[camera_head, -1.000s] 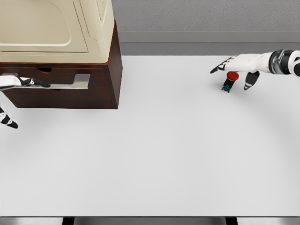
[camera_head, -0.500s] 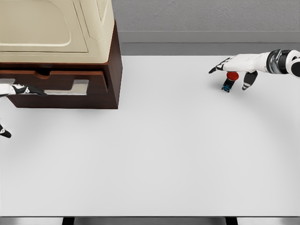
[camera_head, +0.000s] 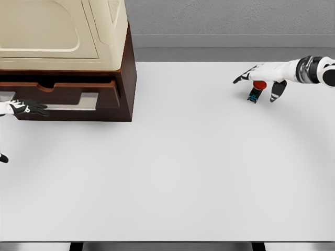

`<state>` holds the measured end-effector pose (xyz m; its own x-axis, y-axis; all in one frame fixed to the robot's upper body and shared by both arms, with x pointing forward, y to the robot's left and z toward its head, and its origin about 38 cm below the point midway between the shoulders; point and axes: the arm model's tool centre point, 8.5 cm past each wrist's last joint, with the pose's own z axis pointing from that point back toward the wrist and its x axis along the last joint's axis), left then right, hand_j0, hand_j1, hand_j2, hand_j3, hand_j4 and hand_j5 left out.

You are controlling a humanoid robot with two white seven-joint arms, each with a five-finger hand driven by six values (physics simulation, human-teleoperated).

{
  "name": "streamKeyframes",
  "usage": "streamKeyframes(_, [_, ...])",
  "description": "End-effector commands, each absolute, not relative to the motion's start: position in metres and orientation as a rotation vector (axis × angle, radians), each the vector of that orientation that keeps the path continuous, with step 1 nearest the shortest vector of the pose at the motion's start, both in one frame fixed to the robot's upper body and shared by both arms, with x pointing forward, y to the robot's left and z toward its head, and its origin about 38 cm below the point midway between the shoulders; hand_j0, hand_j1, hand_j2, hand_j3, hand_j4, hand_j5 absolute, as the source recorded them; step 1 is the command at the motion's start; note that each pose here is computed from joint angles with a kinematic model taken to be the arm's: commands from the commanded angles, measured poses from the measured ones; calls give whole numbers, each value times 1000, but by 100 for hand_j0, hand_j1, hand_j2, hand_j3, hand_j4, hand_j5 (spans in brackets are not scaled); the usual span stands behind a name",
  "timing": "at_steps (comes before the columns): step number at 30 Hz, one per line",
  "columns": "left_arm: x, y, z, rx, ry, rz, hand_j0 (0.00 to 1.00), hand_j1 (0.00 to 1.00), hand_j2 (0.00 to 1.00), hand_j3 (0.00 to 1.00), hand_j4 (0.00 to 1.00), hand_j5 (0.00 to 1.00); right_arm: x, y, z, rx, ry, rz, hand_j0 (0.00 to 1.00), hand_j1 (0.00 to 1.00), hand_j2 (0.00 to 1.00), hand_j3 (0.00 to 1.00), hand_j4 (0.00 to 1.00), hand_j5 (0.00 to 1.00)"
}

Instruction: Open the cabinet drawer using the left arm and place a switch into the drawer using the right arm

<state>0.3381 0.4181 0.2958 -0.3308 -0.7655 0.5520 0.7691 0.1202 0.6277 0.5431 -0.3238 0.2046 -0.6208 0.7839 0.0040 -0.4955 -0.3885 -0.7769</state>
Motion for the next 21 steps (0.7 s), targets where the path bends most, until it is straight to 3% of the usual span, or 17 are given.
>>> streamKeyframes(1, [335,421,295,4,-1107,-1562,100,100,100,100,100,100,544,-325,203,-468,-983,2049,100,100,100,100,100,100])
streamKeyframes(21, [323,429,295,-4,-1130,-1568,100,100,100,100,100,100,549,-327,203,-479,-957,2037,100,100,100,100,100,100])
